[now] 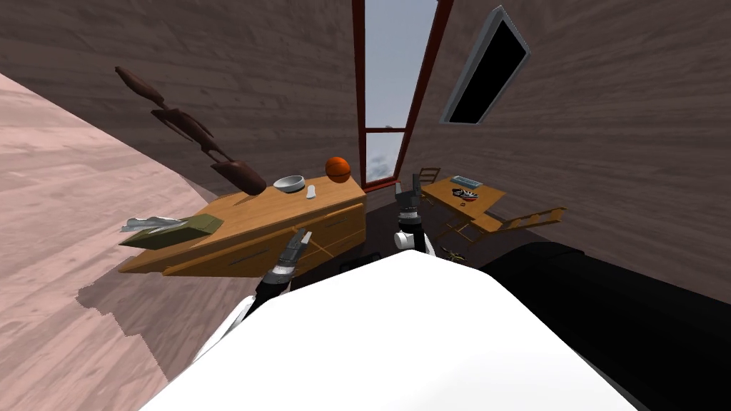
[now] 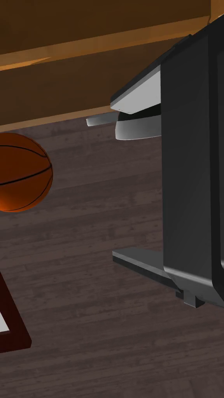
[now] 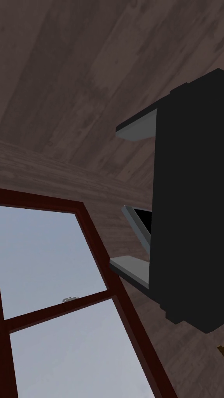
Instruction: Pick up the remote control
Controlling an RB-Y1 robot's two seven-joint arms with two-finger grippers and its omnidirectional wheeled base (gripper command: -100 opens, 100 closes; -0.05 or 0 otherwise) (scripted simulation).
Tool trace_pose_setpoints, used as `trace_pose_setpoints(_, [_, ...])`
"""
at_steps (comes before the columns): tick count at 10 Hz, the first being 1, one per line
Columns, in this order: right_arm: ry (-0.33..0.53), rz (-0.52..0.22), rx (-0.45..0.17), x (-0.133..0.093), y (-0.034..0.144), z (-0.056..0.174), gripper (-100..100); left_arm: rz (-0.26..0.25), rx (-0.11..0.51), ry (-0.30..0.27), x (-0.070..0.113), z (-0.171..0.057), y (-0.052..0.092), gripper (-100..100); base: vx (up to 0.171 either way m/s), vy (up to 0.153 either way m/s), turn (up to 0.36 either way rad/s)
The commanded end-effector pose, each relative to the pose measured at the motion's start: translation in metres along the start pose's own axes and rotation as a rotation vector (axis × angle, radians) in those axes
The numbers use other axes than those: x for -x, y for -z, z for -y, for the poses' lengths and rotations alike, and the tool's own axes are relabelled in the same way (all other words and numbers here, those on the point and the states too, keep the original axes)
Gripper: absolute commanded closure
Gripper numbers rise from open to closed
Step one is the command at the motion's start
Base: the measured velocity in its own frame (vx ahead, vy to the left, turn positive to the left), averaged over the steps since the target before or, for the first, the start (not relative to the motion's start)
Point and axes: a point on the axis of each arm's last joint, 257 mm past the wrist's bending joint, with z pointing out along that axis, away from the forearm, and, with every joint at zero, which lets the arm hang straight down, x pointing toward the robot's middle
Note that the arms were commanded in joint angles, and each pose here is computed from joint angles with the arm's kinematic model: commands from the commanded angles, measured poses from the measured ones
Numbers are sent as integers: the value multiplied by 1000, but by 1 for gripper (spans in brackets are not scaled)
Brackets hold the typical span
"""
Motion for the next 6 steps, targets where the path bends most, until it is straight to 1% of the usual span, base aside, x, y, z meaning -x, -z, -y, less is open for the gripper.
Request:
trace_pose_setpoints(1, [0,0,0,0,0,0,0,-41,38,1,0,-18,11,-100,-66,-38,-110])
trace_pose_setpoints(2, [0,0,0,0,0,0,0,-50,42,-6,0,-18,12,-100,-33,-16,11])
trace_pose_setpoints(3, [0,0,0,0,0,0,0,-101,76,25,-10,-33,25,-100,-54,-38,-205])
trace_pose_setpoints(4, [0,0,0,0,0,0,0,-122,102,6,-6,-41,31,-100,-70,-43,-115])
trace_pose_setpoints(5, [0,0,0,0,0,0,0,-122,104,5,-6,-42,31,-100,-42,-27,11])
trace_pose_setpoints(6, [0,0,0,0,0,0,0,-175,136,36,-16,-54,45,-100,-64,-63,-232])
